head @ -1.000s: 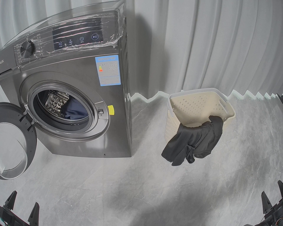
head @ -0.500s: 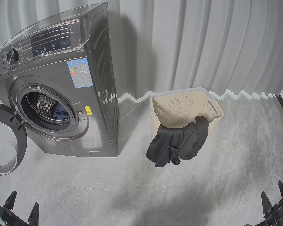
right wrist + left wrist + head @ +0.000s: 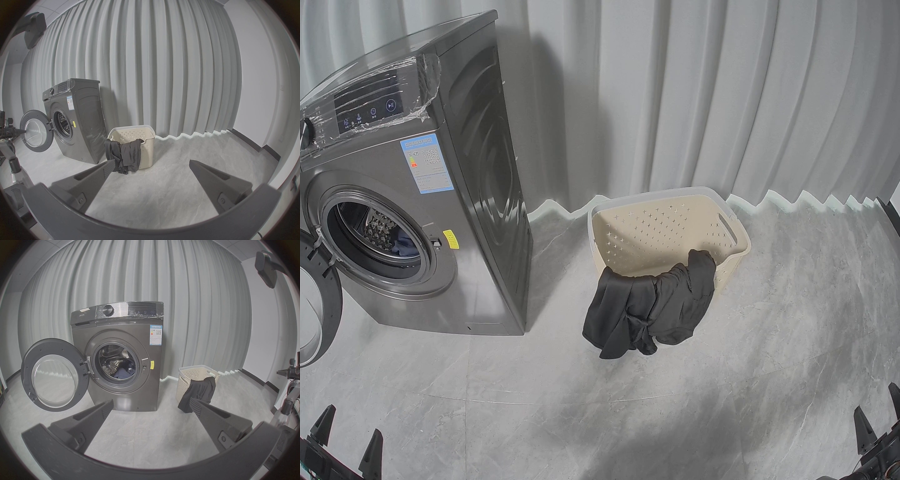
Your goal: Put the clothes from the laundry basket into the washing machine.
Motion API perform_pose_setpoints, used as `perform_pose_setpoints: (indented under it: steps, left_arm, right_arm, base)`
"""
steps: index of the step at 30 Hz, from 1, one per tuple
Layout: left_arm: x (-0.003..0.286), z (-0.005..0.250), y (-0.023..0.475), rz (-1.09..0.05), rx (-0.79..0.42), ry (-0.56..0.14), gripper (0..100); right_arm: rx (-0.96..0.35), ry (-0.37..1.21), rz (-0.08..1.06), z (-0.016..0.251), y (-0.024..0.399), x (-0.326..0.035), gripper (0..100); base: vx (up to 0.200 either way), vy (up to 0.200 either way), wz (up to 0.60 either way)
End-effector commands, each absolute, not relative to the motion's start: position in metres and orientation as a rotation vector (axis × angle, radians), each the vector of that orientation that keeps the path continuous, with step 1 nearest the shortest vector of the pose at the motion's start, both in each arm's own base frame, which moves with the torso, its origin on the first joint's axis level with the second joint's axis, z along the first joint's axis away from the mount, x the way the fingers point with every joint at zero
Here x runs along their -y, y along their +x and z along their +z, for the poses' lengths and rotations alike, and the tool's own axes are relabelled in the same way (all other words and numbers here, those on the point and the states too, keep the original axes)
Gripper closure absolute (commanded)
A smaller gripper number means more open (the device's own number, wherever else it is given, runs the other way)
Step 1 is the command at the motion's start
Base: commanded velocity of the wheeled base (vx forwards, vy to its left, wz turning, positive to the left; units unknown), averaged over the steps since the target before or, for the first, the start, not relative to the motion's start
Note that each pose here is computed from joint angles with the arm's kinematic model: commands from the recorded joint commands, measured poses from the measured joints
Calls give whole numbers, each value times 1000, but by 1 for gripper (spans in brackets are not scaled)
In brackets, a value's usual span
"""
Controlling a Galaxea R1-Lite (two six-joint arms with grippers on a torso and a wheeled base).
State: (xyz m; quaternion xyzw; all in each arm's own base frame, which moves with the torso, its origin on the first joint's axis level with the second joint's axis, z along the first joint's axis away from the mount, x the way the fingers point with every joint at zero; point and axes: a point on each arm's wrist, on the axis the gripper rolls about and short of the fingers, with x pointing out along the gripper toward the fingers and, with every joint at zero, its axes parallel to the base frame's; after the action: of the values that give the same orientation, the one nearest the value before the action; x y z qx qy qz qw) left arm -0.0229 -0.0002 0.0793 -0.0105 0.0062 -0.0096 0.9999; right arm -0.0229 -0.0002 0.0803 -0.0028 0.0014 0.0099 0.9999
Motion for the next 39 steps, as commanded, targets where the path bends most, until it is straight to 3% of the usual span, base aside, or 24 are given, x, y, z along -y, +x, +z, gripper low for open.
perform_pose_setpoints:
  steps: [1,17,29,39]
  left_arm:
    - [0,75,-23,-20,-12,-22,0]
    - [0,75,-23,-20,-12,-22,0]
    - [0,76,-23,-20,-11,-23,0]
    - [0,76,-23,-20,-11,-22,0]
  right_arm:
    - [-1,-6,20,76,-23,0,0]
    - [-1,-6,20,76,-23,0,0]
    - [-1,-6,20,76,-23,0,0]
    - [-1,-6,20,76,-23,0,0]
  base:
    - [0,0,0]
    - [0,-188,0]
    - [0,0,0]
    - [200,0,0]
